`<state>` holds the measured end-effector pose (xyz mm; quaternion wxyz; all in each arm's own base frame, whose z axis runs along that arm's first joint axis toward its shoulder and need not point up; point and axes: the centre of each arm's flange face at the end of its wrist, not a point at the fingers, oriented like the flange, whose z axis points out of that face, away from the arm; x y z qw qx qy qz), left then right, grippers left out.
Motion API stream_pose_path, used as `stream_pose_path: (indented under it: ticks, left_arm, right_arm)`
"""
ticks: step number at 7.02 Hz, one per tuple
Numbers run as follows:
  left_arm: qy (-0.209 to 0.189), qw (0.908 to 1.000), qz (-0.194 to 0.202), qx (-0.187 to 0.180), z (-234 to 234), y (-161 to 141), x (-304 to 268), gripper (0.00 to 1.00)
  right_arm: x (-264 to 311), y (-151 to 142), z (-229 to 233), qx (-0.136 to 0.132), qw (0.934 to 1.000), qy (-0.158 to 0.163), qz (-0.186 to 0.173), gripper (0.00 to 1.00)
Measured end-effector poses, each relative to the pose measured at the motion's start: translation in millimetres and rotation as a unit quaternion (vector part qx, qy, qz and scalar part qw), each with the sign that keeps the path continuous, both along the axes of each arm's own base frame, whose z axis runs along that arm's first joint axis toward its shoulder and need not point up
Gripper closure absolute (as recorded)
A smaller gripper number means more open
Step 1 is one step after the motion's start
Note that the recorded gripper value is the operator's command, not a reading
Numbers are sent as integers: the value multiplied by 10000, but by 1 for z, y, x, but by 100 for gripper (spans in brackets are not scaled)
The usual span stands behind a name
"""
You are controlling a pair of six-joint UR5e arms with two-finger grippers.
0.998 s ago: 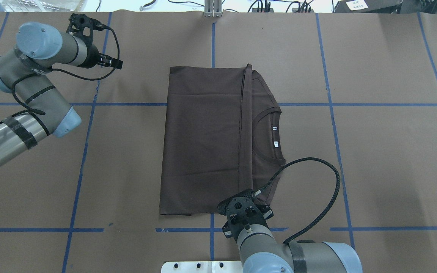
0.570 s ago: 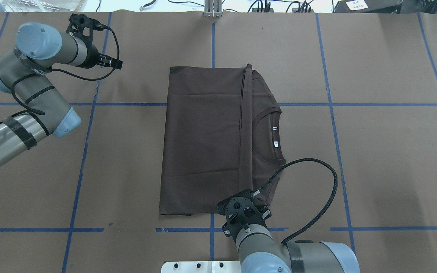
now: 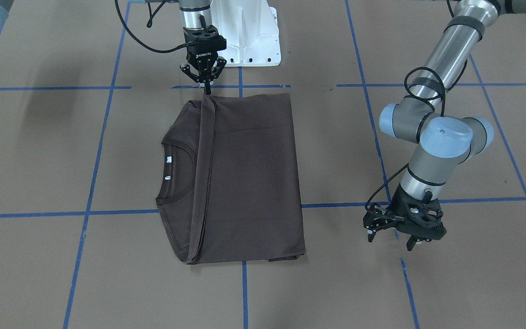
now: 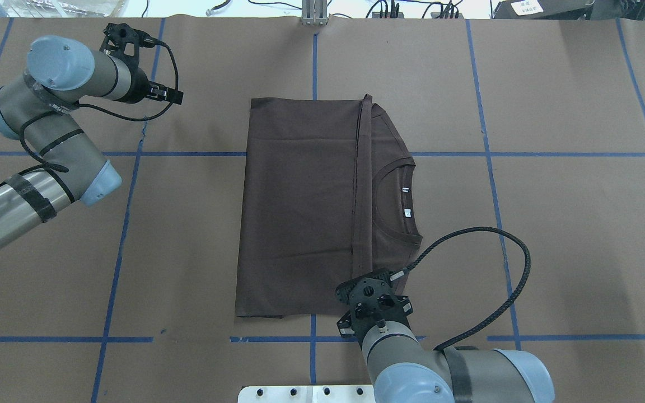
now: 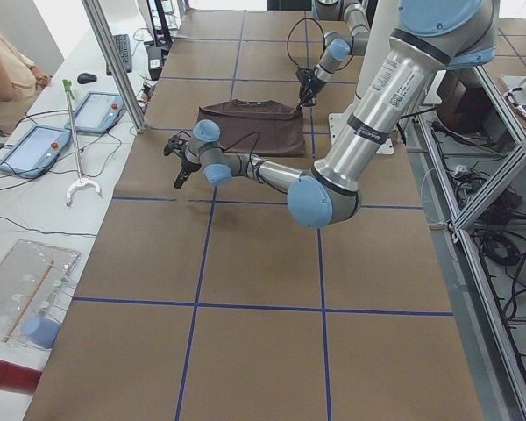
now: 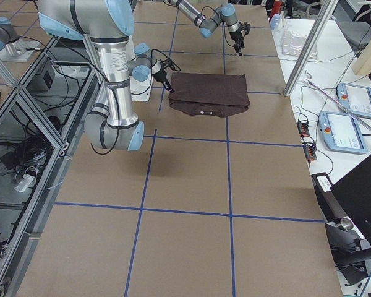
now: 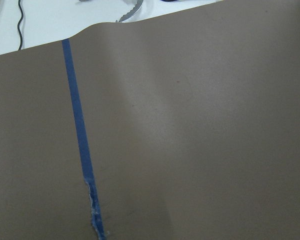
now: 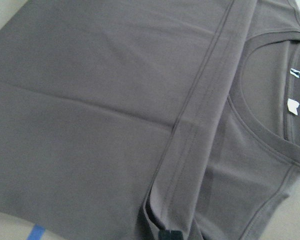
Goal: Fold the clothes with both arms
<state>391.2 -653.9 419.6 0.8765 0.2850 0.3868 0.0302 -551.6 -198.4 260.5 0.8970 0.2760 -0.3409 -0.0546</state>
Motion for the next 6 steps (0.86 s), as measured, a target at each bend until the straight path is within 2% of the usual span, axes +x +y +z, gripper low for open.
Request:
stream_pose_path:
  ticks: [3, 4, 5, 6]
  left_arm:
    - [-3, 10000, 2, -11, 1, 0, 1, 0]
    - [-3, 10000, 2, -13, 1, 1, 1, 0]
    - [-4, 10000, 3, -15, 2, 1, 1, 0]
    - [-1, 10000, 2, -13, 1, 1, 1, 0]
  right_arm:
    - [8, 23, 34, -832, 9937, -331, 678, 100]
    - [8, 33, 39, -1001, 9901, -450, 871, 23]
    - [8, 38, 42, -1068, 9883, -511, 964, 0]
    - [11, 40, 39, -1099, 9875, -569, 974, 0]
